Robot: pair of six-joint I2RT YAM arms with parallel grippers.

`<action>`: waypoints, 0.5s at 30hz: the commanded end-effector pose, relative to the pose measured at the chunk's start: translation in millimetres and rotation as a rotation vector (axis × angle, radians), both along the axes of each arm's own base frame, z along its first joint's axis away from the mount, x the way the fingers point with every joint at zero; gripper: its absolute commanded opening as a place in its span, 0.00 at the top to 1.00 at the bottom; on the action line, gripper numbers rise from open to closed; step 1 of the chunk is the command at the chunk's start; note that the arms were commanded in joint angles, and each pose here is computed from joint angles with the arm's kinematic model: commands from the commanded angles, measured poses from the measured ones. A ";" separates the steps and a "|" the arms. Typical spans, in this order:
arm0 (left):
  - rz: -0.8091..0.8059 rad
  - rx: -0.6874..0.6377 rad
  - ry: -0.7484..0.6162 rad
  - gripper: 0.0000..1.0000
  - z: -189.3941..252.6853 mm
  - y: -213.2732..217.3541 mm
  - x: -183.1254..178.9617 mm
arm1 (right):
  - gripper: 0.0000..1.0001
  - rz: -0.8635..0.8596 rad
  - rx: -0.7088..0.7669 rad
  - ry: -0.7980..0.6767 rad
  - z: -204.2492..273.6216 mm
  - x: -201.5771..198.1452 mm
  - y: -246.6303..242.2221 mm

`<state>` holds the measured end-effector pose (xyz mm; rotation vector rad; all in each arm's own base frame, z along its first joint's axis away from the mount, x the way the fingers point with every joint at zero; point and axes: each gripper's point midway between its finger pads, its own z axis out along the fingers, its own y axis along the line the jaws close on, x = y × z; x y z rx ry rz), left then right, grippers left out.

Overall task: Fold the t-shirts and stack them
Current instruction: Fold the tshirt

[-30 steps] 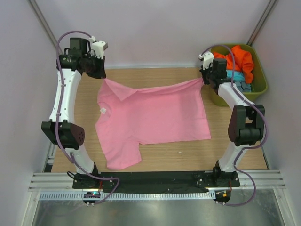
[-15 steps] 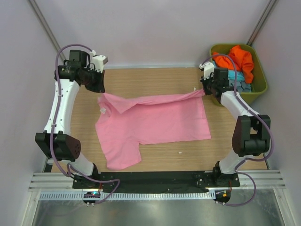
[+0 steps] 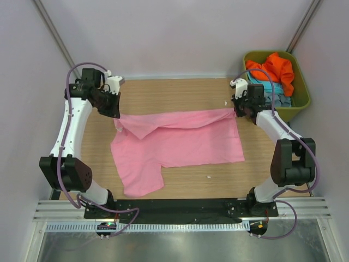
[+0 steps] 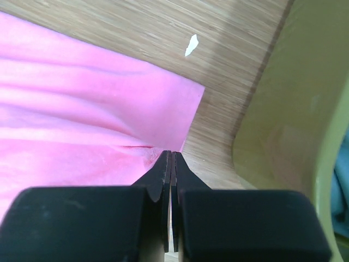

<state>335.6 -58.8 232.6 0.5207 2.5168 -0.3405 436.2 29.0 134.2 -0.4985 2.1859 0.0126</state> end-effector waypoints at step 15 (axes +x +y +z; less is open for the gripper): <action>-0.006 0.006 0.080 1.00 -34.6 5.4 23.6 | 0.99 0.052 0.007 0.068 -32.4 11.3 19.7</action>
